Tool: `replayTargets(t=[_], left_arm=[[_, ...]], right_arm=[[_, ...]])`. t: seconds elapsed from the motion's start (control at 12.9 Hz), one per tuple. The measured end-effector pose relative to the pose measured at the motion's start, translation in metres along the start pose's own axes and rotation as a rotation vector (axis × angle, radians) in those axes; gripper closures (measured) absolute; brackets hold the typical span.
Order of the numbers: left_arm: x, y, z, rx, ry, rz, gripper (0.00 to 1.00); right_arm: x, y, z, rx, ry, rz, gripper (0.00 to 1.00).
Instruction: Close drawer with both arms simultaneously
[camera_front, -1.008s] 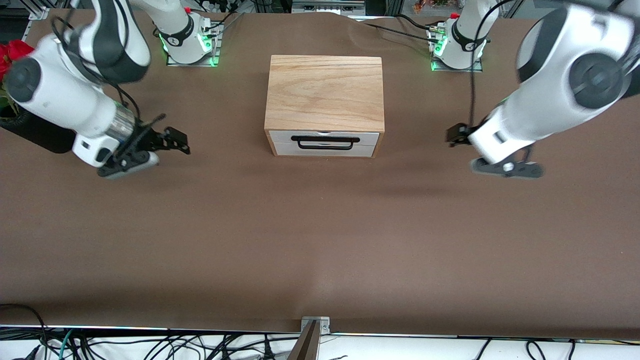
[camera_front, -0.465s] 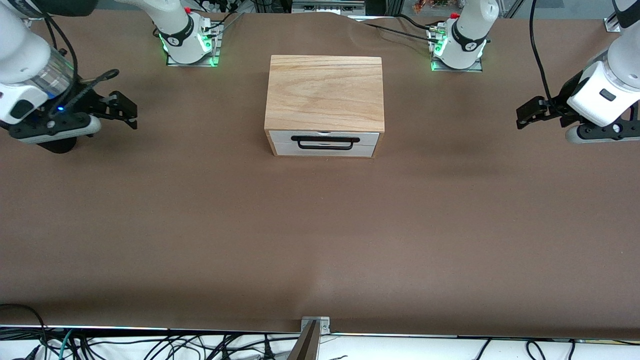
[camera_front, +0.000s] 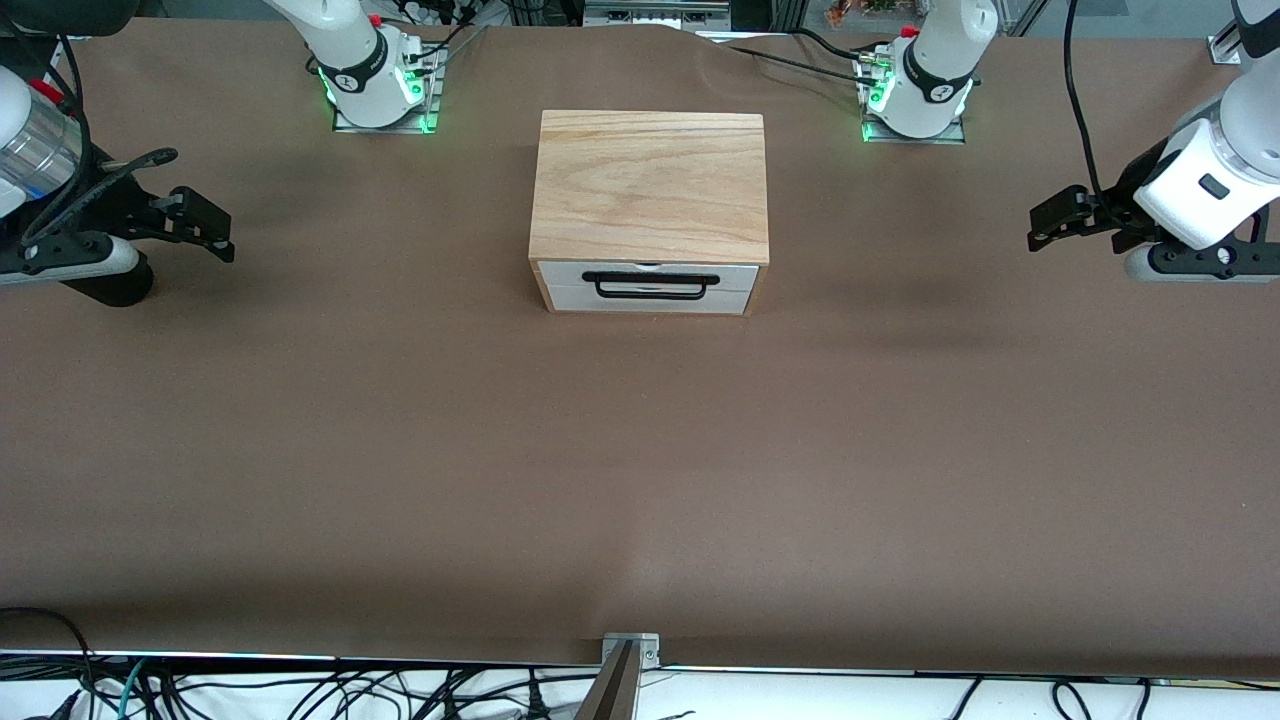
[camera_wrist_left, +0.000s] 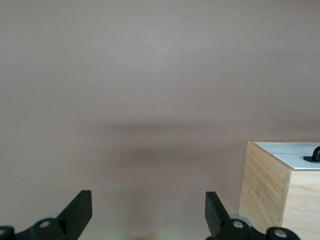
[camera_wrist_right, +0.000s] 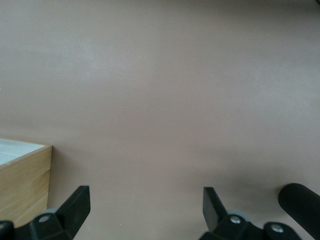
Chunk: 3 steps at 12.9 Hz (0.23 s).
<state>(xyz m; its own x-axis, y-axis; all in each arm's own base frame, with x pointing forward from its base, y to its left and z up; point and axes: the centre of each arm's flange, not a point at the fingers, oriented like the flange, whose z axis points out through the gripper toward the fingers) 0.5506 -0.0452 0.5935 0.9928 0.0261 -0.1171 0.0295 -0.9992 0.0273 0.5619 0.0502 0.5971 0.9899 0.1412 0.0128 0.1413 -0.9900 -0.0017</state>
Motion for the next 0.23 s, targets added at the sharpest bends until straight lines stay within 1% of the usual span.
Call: replayTargets(t=[0.23], left_arm=[[0.0005,-0.0041,-0.0002,-0.001,0.001,-0.001,0.00]], right_arm=[[-0.0013,-0.0014,-0.0066,0.000,-0.012,-0.002,0.00]])
